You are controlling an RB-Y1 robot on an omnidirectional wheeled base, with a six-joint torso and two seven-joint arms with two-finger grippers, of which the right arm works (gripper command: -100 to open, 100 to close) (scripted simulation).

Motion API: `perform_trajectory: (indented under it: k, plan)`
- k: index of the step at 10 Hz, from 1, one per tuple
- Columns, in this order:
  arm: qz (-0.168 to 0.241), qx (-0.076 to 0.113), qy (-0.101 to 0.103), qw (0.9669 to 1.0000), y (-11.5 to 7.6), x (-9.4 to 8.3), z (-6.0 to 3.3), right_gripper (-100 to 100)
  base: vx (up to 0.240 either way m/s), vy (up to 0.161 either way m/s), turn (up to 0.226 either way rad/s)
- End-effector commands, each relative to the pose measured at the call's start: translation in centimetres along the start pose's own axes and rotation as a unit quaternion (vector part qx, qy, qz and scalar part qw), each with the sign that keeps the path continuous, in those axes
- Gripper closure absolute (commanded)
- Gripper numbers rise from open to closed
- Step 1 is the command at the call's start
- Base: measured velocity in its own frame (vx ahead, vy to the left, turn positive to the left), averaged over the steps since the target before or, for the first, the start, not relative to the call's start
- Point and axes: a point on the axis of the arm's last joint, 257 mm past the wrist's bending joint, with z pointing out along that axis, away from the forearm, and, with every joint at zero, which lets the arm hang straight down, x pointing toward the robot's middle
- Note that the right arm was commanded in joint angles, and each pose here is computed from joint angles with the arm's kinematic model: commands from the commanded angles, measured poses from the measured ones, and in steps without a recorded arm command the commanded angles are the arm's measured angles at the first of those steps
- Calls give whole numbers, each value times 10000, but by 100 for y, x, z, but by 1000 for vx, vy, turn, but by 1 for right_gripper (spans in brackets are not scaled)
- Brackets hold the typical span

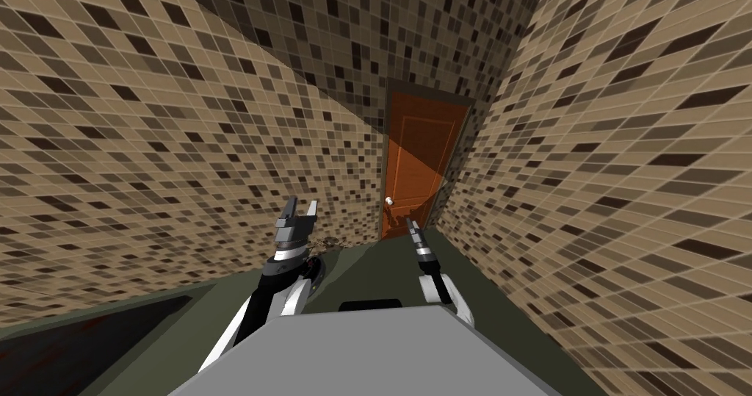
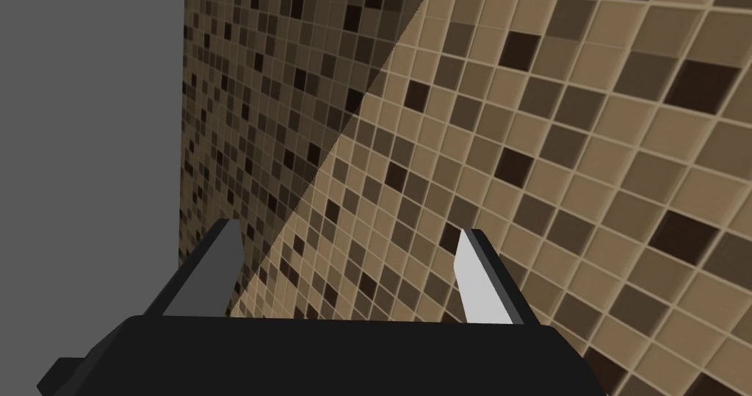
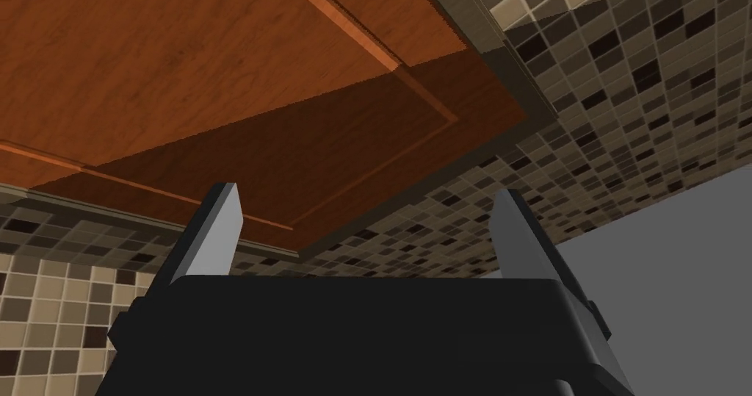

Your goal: Pull the door open

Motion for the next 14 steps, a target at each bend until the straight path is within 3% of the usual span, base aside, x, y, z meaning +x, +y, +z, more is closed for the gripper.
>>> perform_trajectory:
  k: [1, 5, 7, 10, 14]
  plan:
    - [-231, 56, 102, 9997, -102, 83, -29, -100, 82, -1, 6]
    - [-665, 153, 304, 9972, -294, 232, -81, -100, 90, 4, 5]
    - [-948, 210, 441, 9943, -418, 327, -120, -100, 63, -1, 5]
    - [-1355, 283, 647, 9883, -596, 463, -185, -100, 97, -6, 6]
    - [-1863, 357, 919, 9775, -813, 629, -281, -100, 107, -2, 5]
